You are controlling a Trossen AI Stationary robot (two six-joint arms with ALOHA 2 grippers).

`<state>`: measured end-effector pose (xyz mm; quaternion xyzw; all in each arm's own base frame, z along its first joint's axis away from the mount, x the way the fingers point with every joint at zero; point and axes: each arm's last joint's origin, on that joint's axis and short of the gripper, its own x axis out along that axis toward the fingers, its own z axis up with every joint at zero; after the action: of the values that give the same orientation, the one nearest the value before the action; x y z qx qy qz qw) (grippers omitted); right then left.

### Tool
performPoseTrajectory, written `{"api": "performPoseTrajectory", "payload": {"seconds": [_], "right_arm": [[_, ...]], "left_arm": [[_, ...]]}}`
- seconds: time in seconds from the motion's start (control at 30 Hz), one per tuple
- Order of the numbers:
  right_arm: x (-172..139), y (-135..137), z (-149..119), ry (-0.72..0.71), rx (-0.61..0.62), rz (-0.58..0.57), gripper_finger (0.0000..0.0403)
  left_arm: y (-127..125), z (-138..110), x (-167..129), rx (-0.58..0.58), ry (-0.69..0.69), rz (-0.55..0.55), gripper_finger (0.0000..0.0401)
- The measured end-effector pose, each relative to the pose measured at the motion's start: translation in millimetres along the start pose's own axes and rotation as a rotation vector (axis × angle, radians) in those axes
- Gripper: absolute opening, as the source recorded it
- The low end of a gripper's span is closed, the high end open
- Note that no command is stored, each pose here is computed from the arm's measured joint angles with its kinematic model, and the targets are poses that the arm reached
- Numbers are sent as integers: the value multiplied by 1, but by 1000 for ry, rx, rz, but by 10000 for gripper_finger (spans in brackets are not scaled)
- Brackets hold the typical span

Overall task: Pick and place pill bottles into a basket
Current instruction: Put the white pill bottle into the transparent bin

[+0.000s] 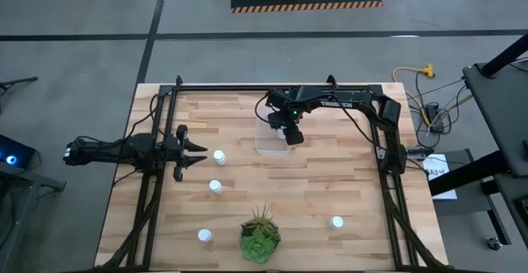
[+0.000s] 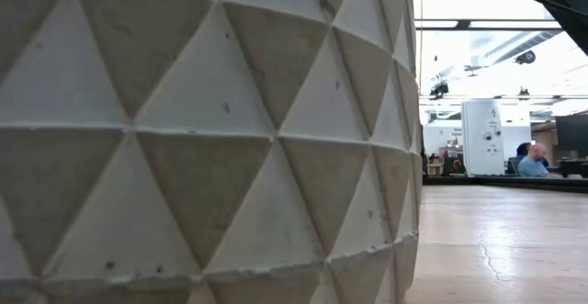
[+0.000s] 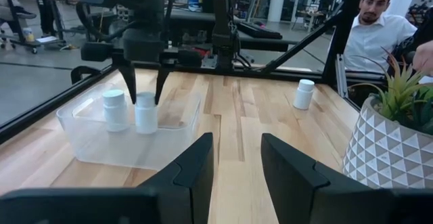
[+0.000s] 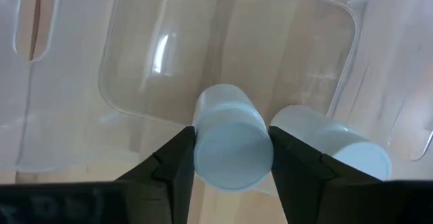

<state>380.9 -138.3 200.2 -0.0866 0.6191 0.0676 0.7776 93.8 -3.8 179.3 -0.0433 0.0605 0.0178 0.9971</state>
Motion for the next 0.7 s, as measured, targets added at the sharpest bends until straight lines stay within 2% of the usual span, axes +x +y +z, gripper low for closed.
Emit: {"api": "performPoseTrajectory", "payload": {"seconds": [0.3,0.5,0.7], "right_arm": [[0,0,0,2,-3,2,203],[-1,0,0,0,-4,1,208],[-20,2,0,-33,-9,-20,209]], "left_arm": [[0,0,0,0,-1,0,107],[0,0,0,0,-1,0,107],[0,0,0,0,-1,0,107]]}}
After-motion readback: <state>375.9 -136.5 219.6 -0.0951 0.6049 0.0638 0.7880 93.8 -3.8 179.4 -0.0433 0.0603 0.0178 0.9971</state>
